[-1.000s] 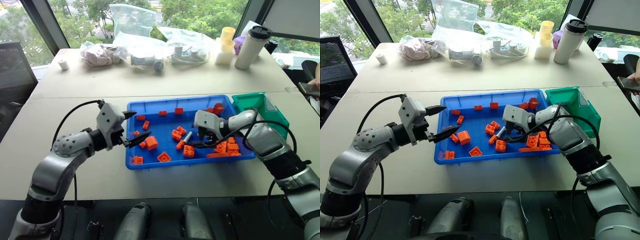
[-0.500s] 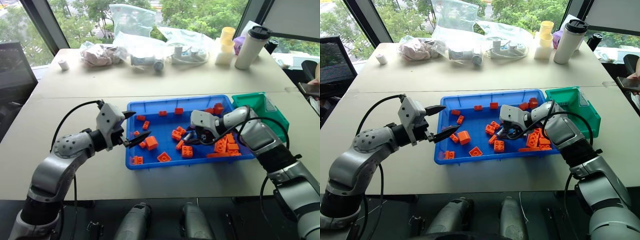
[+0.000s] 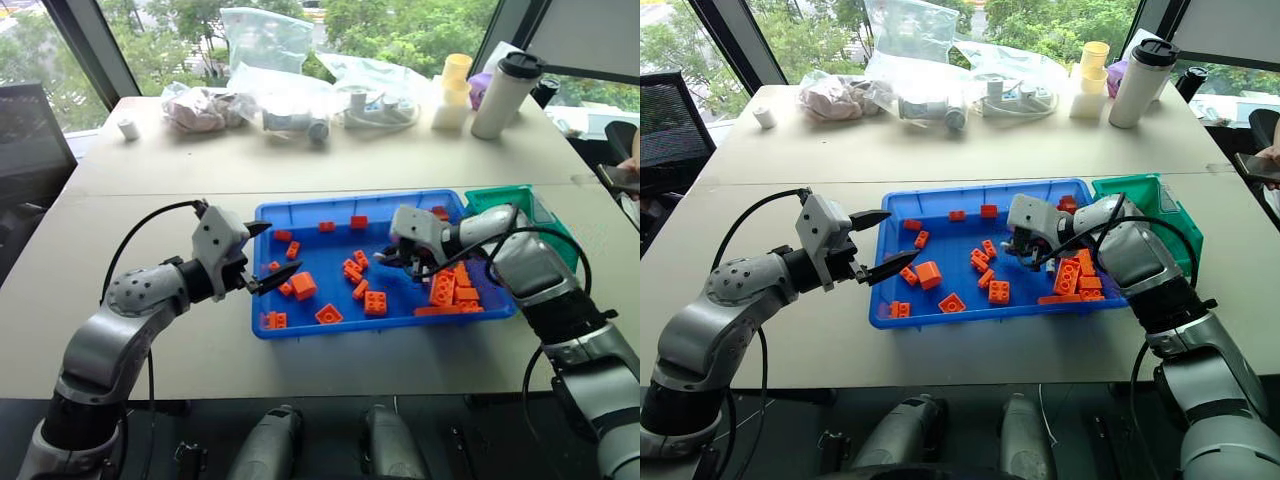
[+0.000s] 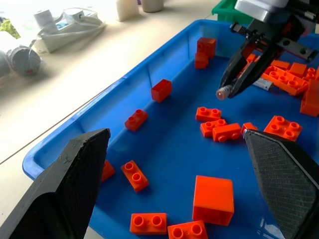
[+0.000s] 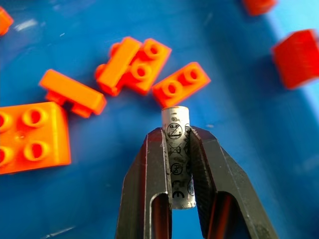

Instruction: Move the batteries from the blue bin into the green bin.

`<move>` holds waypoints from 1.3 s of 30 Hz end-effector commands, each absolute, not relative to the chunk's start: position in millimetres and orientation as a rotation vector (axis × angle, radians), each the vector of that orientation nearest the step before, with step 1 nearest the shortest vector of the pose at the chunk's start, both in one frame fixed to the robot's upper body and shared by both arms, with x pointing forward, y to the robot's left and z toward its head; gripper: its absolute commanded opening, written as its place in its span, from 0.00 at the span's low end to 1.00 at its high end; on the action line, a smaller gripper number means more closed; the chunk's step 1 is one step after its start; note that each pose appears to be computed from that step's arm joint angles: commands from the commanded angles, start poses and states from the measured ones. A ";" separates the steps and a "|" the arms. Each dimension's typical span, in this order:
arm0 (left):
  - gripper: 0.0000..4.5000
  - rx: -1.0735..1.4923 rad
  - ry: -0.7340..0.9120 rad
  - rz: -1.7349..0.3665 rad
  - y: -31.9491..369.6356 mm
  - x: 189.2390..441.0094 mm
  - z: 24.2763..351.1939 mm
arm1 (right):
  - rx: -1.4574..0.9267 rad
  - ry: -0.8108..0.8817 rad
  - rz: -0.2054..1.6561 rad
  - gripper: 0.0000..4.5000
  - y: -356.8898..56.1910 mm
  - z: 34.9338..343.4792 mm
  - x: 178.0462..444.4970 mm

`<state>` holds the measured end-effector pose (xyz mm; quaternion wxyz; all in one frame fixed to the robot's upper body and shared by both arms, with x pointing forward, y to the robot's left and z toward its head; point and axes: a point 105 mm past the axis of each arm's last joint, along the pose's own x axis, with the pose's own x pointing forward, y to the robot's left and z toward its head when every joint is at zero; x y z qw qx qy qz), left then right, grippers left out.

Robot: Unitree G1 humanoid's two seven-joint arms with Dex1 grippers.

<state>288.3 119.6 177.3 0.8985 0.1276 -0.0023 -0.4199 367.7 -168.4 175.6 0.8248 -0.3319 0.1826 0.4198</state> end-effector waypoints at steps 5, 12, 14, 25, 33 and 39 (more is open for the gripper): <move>1.00 0.267 -0.059 -0.890 116.0 287.6 187.4 | -0.809 0.311 0.525 0.01 -258.0 244.0 363.6; 1.00 0.272 -0.064 -0.923 109.9 294.2 187.2 | -0.877 0.394 0.426 0.01 -295.7 237.0 354.2; 1.00 0.274 -0.067 -0.925 109.9 296.1 187.7 | -0.881 0.408 0.422 0.01 -298.7 233.1 353.6; 1.00 0.282 -0.072 -0.934 109.6 297.6 188.5 | -0.889 0.355 0.380 0.99 -295.4 242.0 355.1; 1.00 0.284 -0.068 -0.935 110.2 296.3 187.9 | -0.701 0.307 0.601 0.99 -230.1 235.4 333.0; 1.00 0.285 -0.065 -0.942 108.4 295.7 186.9 | -0.571 0.423 0.673 0.99 -203.5 187.7 310.7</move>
